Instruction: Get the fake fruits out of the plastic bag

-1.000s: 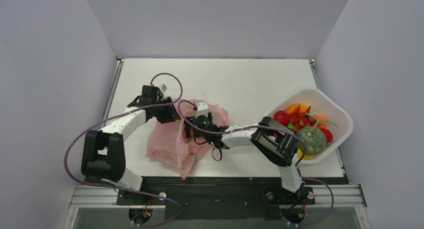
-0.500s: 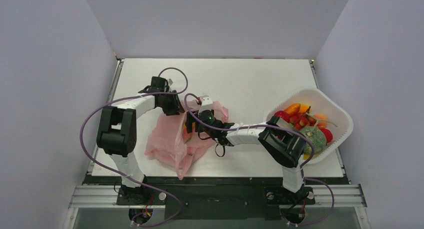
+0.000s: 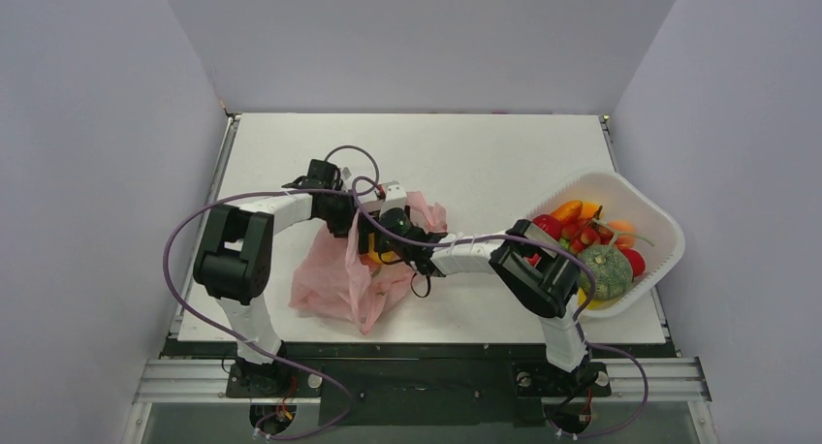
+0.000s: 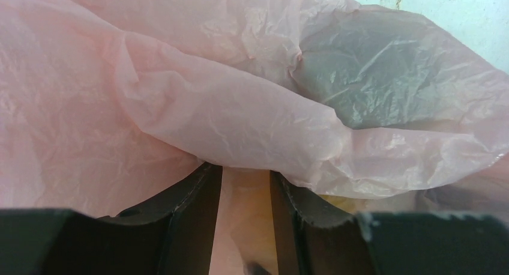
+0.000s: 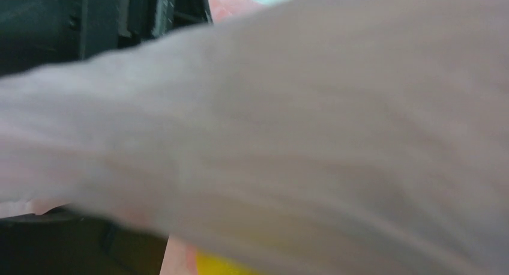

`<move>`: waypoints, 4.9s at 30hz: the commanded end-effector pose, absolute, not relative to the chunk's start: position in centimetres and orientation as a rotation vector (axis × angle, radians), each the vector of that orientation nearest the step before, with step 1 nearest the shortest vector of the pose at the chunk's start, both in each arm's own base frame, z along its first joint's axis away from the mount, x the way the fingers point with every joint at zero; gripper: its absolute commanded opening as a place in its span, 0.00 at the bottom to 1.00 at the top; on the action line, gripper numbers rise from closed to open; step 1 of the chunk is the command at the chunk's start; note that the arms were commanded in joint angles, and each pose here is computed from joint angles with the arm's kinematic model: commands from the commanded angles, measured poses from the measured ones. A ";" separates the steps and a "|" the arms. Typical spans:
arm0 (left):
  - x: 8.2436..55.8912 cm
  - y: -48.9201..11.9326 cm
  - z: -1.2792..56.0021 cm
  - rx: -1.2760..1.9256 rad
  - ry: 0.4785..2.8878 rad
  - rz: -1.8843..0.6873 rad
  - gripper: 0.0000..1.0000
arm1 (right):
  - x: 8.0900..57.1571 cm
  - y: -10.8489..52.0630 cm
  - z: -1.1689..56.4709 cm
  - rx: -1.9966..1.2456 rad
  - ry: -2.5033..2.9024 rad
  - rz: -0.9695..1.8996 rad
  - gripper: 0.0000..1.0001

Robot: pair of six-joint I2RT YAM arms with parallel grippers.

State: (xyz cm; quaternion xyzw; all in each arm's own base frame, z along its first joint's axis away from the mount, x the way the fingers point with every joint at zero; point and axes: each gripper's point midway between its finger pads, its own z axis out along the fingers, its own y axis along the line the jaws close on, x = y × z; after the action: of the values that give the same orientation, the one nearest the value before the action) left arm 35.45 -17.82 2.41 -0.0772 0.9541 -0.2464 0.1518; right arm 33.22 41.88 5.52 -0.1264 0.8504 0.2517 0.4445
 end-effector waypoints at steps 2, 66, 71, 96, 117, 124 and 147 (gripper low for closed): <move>36.6 -17.5 4.4 -0.177 2.671 -0.709 0.34 | 32.1 41.6 6.2 -0.358 2.081 0.609 0.77; 19.8 -12.2 20.8 0.030 2.173 -0.679 0.66 | 24.1 6.2 27.6 0.285 1.766 0.034 0.00; 19.4 -12.6 21.0 0.056 2.166 -0.689 0.66 | 25.1 2.0 25.6 0.446 1.853 -0.137 0.00; 18.6 -13.3 21.1 0.088 2.160 -0.677 0.66 | 24.8 -1.9 17.4 0.618 2.076 -0.174 0.67; 24.7 -15.4 21.8 -0.045 2.194 -0.675 0.66 | 24.5 18.4 22.4 -0.012 1.930 0.509 0.65; 33.4 -16.2 20.3 -0.118 2.255 -0.749 0.65 | 24.3 26.2 20.2 -0.033 1.906 0.783 0.54; 43.4 -20.1 7.1 0.092 2.531 -0.683 0.56 | 30.9 37.1 11.9 -0.036 1.998 0.721 0.42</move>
State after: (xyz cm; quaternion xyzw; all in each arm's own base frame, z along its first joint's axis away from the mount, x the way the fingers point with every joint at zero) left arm 41.61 -19.88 7.33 0.0069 0.9387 -0.2573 0.2294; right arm 28.53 36.40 9.23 -0.0593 0.8461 0.2904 0.4431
